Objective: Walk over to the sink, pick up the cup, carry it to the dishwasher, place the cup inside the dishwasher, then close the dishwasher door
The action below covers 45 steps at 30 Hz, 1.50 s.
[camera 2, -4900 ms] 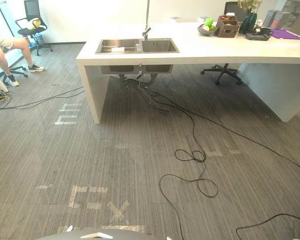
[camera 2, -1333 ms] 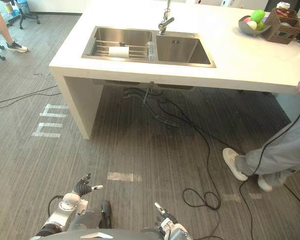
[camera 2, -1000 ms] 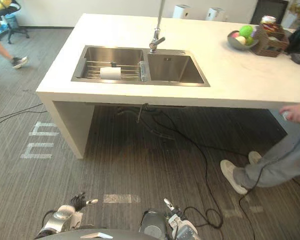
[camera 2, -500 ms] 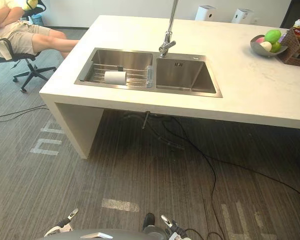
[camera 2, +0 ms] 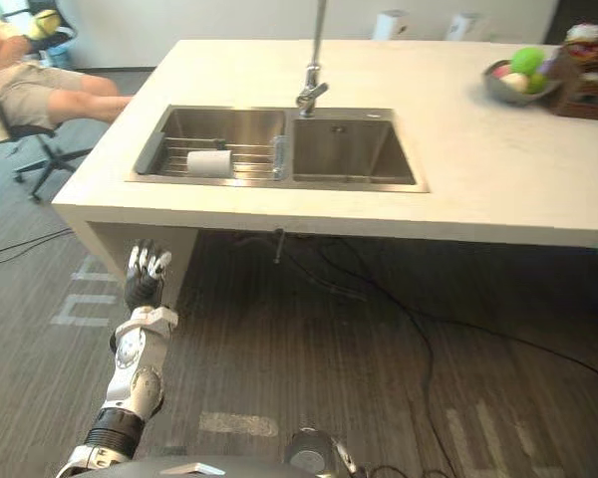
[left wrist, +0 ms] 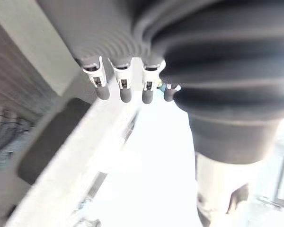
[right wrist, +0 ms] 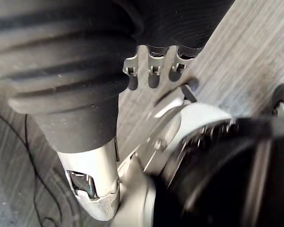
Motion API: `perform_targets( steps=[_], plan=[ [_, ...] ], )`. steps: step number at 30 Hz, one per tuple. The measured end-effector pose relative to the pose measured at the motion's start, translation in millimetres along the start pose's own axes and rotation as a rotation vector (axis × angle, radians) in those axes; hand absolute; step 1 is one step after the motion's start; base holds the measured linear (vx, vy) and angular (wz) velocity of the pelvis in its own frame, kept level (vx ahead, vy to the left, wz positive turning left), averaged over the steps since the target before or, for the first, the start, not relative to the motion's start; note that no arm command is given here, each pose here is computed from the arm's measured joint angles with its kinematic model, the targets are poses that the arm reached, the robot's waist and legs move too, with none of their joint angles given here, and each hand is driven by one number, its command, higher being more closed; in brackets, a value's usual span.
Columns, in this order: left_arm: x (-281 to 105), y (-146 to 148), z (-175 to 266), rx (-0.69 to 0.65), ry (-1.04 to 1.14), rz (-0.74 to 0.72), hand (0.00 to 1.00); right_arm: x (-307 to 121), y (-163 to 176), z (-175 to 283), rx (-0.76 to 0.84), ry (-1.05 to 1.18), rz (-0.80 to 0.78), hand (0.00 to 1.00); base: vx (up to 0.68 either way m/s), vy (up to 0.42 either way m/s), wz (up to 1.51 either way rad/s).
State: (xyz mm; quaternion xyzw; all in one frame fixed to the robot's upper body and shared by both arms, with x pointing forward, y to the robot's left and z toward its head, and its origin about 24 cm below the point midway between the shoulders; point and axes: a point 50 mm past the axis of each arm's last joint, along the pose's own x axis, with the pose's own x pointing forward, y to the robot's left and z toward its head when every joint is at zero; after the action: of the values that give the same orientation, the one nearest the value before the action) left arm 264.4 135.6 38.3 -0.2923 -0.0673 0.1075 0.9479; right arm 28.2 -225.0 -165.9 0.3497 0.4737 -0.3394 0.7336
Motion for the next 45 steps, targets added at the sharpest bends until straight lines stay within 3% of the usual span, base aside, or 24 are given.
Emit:
perform_targets(
  steps=[7,11,17,25,36,45],
  plan=[
    [-2,-41,62,-0.044,-0.226,-0.094,0.0,6,28,15,-0.17,-0.032,0.069,0.0,0.35,0.055,-0.32],
    [-5,-24,82,0.031,-0.326,0.01,0.0,6,27,11,-0.133,-0.009,0.062,0.0,0.32,0.159,-0.38],
    [-12,-30,109,0.126,-0.478,-0.007,0.0,8,33,9,-0.046,-0.006,0.066,0.0,0.12,0.16,-0.08],
    [-13,-43,98,0.172,-0.396,-0.105,0.0,1,-8,-1,0.095,0.007,-0.059,0.0,0.03,0.087,0.11],
    [3,-25,66,0.282,-0.251,-0.085,0.0,2,12,-19,-0.047,0.068,0.006,0.0,0.16,-0.039,0.2],
    [4,-56,68,0.196,-0.296,-0.17,0.0,-2,-8,-11,-0.057,0.031,-0.082,0.0,0.18,-0.154,-0.03]
  ],
)
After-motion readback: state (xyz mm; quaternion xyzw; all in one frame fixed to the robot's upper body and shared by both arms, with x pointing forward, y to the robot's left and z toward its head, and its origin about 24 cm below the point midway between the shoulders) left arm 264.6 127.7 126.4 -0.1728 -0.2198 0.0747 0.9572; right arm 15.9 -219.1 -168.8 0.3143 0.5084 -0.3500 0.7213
